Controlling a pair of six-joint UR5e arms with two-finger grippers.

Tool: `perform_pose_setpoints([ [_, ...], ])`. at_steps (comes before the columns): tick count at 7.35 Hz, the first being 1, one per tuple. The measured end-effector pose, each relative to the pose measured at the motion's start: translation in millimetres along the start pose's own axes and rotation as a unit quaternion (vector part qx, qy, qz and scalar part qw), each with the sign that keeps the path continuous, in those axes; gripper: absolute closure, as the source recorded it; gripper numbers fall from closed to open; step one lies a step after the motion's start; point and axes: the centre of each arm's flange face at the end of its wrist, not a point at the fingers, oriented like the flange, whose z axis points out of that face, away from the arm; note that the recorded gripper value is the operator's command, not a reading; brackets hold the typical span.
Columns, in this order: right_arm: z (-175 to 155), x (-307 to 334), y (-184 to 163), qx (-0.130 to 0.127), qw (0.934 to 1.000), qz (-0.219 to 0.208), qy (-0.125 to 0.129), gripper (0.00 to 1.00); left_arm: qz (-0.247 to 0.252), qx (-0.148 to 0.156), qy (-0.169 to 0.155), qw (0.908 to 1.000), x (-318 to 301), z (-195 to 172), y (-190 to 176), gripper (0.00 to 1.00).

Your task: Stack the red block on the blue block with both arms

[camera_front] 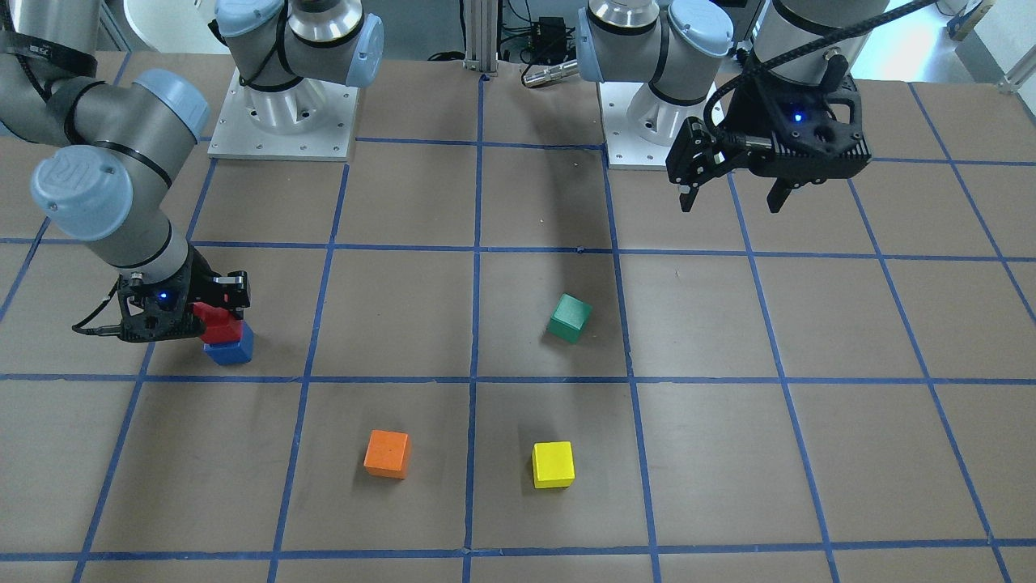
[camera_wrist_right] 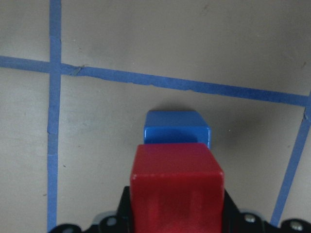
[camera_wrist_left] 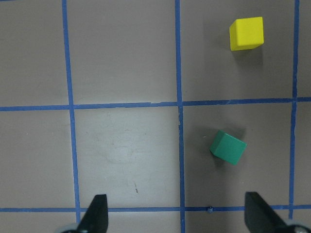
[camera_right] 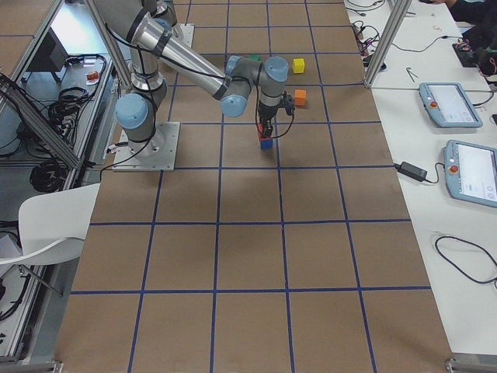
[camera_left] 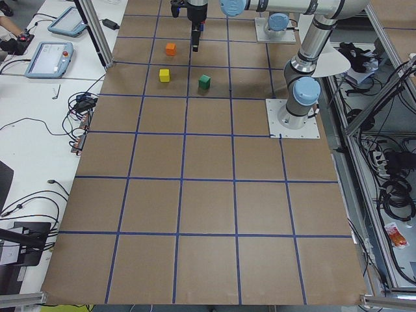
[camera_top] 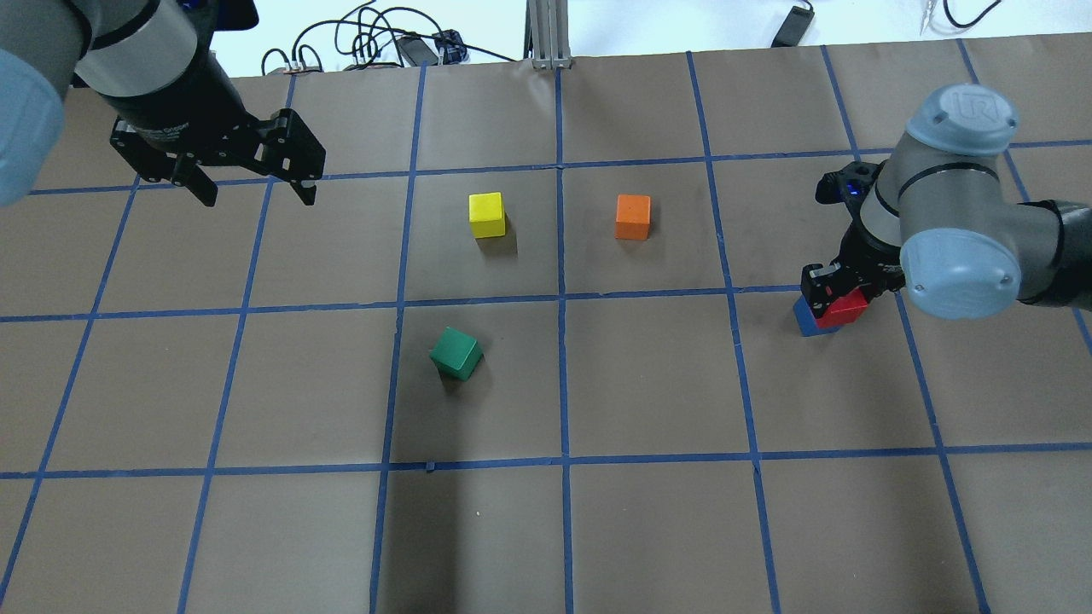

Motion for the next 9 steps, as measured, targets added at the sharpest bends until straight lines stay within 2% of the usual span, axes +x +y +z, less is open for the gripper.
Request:
perform_pose_setpoints([
  [1,1.7,0.7,-1.1,0.000,1.0000,-0.002,0.001,0.12,0.000,0.000,0.000,1.0000,0.1,0.4,-0.1,0.00],
  [2,3.2,1.1,-1.6,0.000,1.0000,-0.005,0.002,0.00,0.000,0.000,0.001,1.0000,0.2,0.5,-0.1,0.00],
  [6,-1.1,2.6,-1.4,0.000,1.0000,-0.004,0.007,0.00,0.000,0.001,0.003,1.0000,0.5,-0.9,0.1,0.00],
  [8,-23.3,3.0,-1.3,0.011,0.9999,0.002,0.012,0.00,0.002,0.004,0.000,1.0000,-0.1,-3.0,0.5,0.00],
  [9,-40.7,2.0,-0.3,0.008,0.9999,0.007,0.010,0.00,0.004,0.006,-0.001,1.0000,-0.3,-3.8,1.1,0.00],
])
